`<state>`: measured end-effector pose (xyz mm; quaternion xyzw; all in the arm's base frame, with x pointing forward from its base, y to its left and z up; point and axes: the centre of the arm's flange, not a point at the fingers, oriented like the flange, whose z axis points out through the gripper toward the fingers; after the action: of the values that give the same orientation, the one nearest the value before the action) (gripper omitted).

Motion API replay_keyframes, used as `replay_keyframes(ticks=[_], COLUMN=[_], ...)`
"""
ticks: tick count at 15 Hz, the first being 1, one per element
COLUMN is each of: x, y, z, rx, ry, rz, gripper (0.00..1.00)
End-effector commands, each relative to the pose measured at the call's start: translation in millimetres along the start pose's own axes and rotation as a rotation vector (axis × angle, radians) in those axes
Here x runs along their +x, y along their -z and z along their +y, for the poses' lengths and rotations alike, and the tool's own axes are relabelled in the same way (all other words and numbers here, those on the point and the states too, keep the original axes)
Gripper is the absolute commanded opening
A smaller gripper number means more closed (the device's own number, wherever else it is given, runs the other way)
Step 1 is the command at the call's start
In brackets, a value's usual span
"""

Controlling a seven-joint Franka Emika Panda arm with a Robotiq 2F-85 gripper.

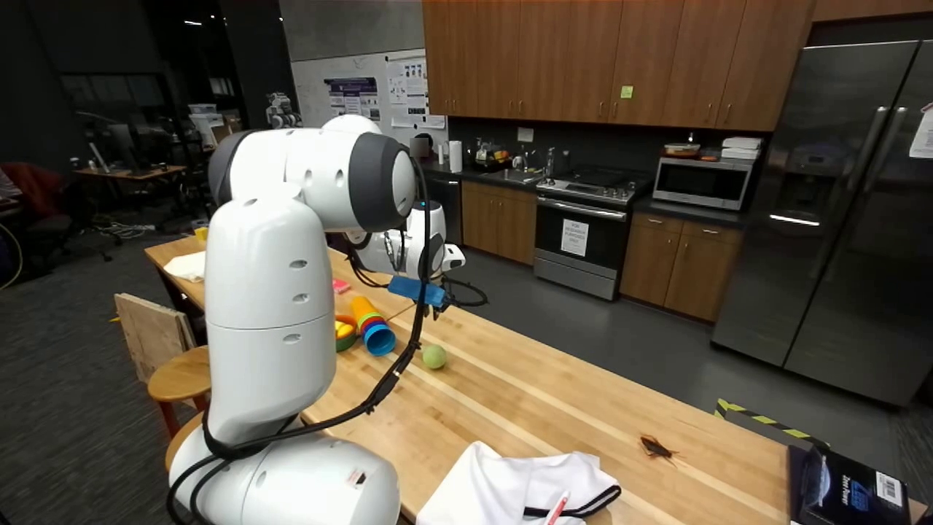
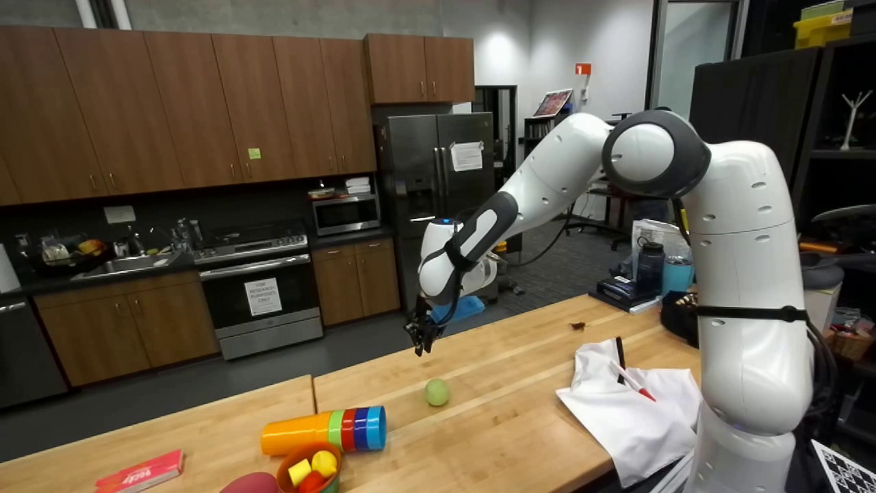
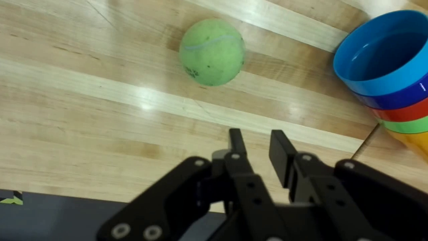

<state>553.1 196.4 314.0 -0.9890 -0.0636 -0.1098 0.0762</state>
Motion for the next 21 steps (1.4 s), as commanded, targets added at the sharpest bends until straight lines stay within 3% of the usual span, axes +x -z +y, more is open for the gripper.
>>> replay_keyframes(ticks=[1, 4, 6, 9, 14, 21], x=[-1.9, -4.4, -6.0, -10.8, -3.7, -3.1], y=[-7.4, -19.8, -28.9, -39.9, -64.6, -98.3], z=[-1.8, 4.6, 5.6, 2.4, -22.0, -26.9], rx=[-0.038, -0.082, -0.117, -0.108, -0.084, -0.196], ry=[0.041, 0.078, 0.105, 0.136, 0.169, 0.25], rz=[-0.039, -0.098, -0.134, -0.164, -0.175, -0.165], gripper=[0.55, 0.65, 0.78, 0.99, 1.0, 1.0])
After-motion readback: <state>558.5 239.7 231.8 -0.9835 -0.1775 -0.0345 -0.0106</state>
